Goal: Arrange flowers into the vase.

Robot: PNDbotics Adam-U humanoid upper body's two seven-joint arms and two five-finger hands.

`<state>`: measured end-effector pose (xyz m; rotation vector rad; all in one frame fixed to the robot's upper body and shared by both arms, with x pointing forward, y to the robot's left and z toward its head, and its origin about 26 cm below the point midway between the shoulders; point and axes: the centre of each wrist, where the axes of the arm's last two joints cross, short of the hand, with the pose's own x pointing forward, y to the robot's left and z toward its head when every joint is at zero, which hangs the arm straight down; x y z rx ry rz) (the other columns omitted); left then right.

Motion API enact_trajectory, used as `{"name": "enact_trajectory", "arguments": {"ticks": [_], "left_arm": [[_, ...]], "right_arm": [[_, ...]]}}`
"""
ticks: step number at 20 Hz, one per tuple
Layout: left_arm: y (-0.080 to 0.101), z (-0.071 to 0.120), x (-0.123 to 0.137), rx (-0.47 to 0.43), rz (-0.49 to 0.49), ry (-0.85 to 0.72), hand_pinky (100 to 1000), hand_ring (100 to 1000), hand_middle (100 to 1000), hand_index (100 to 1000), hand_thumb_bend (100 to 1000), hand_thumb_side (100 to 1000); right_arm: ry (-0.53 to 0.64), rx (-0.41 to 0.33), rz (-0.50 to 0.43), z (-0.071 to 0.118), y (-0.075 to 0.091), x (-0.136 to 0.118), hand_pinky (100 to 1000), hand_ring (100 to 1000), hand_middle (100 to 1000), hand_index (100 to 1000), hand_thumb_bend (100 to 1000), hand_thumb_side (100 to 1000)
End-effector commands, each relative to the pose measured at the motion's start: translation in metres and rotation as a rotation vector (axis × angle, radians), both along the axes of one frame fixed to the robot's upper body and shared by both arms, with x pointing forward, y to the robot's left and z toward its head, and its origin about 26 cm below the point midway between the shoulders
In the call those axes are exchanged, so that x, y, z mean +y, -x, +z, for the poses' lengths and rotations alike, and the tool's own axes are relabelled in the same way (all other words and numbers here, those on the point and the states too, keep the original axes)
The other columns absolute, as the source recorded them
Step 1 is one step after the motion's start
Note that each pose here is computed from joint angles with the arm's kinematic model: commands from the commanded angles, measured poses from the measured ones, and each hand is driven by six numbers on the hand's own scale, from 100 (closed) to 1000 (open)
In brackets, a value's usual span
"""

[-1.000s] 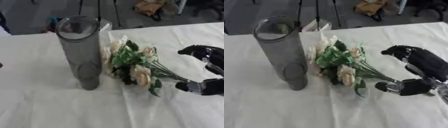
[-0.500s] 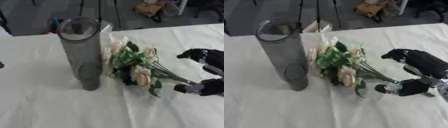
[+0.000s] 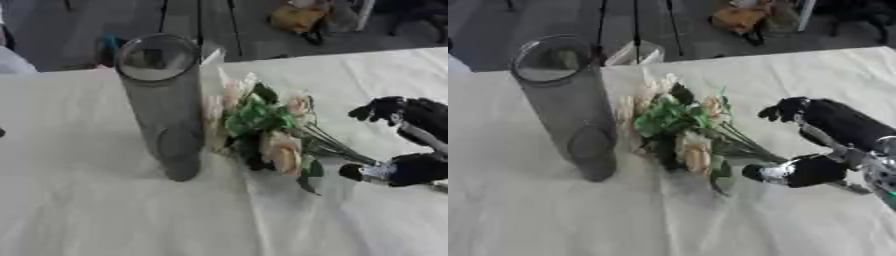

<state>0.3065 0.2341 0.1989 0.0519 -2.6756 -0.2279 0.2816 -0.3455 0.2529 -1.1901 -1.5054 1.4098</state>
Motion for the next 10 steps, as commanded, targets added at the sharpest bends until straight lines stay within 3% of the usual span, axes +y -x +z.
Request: {"name": "enact_trajectory", "arguments": {"ticks": [1, 10], "left_arm": [[0.002, 0.007, -0.002, -0.025, -0.018, -0.025, 586, 581, 778, 911, 100, 999], [0.002, 0.007, -0.003, -0.024, -0.023, -0.025, 585, 584, 779, 911, 100, 1000]], "right_arm": [[0.000, -0.010, -0.013, 0.007, -0.002, -0.003, 617, 740, 712, 869, 634, 815], [-0.057, -0.009, -0.019, 0.000, -0.018, -0.012, 602, 733, 679, 848, 627, 767]]}}
